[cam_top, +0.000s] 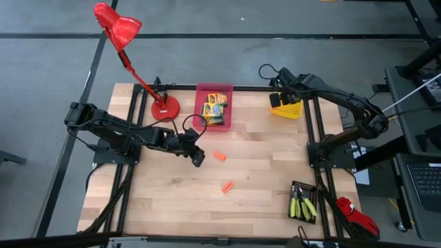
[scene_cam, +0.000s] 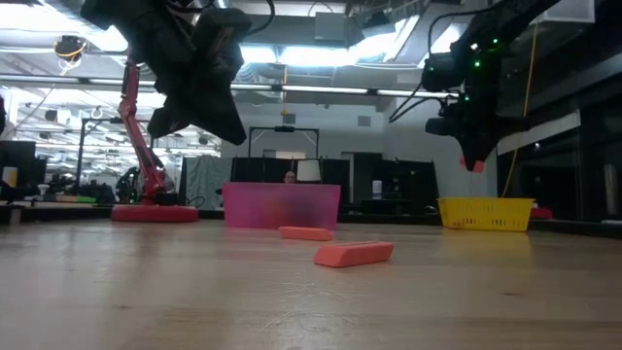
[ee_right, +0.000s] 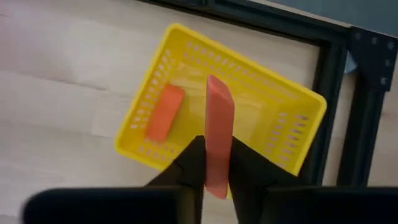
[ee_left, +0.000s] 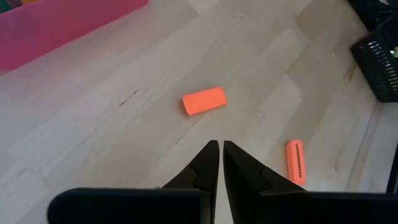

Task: Pick & Place School Supplies
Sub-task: Put the orange eraser into the yellow bin

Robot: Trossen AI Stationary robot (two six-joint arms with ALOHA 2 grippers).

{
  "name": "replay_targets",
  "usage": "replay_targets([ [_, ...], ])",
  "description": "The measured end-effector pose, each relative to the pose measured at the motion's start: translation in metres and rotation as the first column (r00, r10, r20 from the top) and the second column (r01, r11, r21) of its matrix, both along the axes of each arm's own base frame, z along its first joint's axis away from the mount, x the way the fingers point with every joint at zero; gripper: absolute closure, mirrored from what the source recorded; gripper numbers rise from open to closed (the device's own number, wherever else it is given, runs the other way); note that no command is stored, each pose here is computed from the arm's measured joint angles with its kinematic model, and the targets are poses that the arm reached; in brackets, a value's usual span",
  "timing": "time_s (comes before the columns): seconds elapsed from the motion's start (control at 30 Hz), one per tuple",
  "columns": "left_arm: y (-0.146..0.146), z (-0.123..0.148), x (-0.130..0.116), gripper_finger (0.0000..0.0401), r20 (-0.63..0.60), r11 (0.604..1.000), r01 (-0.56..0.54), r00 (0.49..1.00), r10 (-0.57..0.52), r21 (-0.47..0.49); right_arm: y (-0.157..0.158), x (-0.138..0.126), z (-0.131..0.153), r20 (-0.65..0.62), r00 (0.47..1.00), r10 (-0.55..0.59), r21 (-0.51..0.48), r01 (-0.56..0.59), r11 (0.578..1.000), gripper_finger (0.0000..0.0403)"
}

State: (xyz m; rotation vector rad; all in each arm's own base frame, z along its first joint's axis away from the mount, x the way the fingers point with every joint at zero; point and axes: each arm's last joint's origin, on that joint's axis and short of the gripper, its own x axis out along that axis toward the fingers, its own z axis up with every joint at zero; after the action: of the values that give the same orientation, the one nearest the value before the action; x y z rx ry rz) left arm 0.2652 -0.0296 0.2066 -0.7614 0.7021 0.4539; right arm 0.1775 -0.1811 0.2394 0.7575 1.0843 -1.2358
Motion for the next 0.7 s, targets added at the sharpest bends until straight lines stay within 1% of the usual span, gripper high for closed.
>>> replay_targets([
  [0.17,0.000,0.000,0.000,0.0381,0.000,1.000,0.002,1.000,-0.002,-0.002,-0.006,-0.001,-0.005,-0.026,1.000,-0.018,0.000,0.018,1.000,0.0258],
  [0.23,0.000,0.000,0.000,0.0381,0.000,1.000,0.006,1.000,-0.006,-0.005,-0.008,-0.003,-0.006,-0.036,0.999,-0.028,0.001,0.028,1.000,0.0229],
  [0.33,0.000,0.000,0.000,0.0381,-0.001,1.000,0.006,1.000,-0.006,-0.006,-0.008,-0.003,-0.006,-0.026,0.999,-0.031,0.011,0.032,0.999,0.0206],
  [0.4,0.000,-0.001,-0.001,0.0381,-0.010,1.000,0.006,1.000,-0.006,-0.003,-0.005,0.001,-0.007,0.037,0.999,-0.021,0.059,0.019,0.998,0.0201],
  [0.47,0.001,-0.003,-0.003,0.0381,-0.046,1.000,-0.007,0.999,0.008,0.011,0.004,0.013,-0.007,0.131,0.990,0.044,0.128,-0.061,0.990,0.0200],
  [0.57,0.002,-0.007,-0.009,0.0381,-0.112,0.999,-0.039,0.993,0.042,0.033,0.034,0.039,-0.006,0.252,0.952,0.173,0.214,-0.229,0.950,0.0199],
  [0.63,0.003,-0.010,-0.014,0.0381,-0.167,0.997,-0.045,0.985,0.053,0.055,0.062,0.057,-0.006,0.283,0.922,0.263,0.231,-0.332,0.914,0.0198],
  [0.7,0.003,-0.013,-0.019,0.0381,-0.225,0.995,-0.035,0.973,0.056,0.095,0.093,0.074,-0.005,0.308,0.886,0.347,0.213,-0.420,0.882,0.0198],
])
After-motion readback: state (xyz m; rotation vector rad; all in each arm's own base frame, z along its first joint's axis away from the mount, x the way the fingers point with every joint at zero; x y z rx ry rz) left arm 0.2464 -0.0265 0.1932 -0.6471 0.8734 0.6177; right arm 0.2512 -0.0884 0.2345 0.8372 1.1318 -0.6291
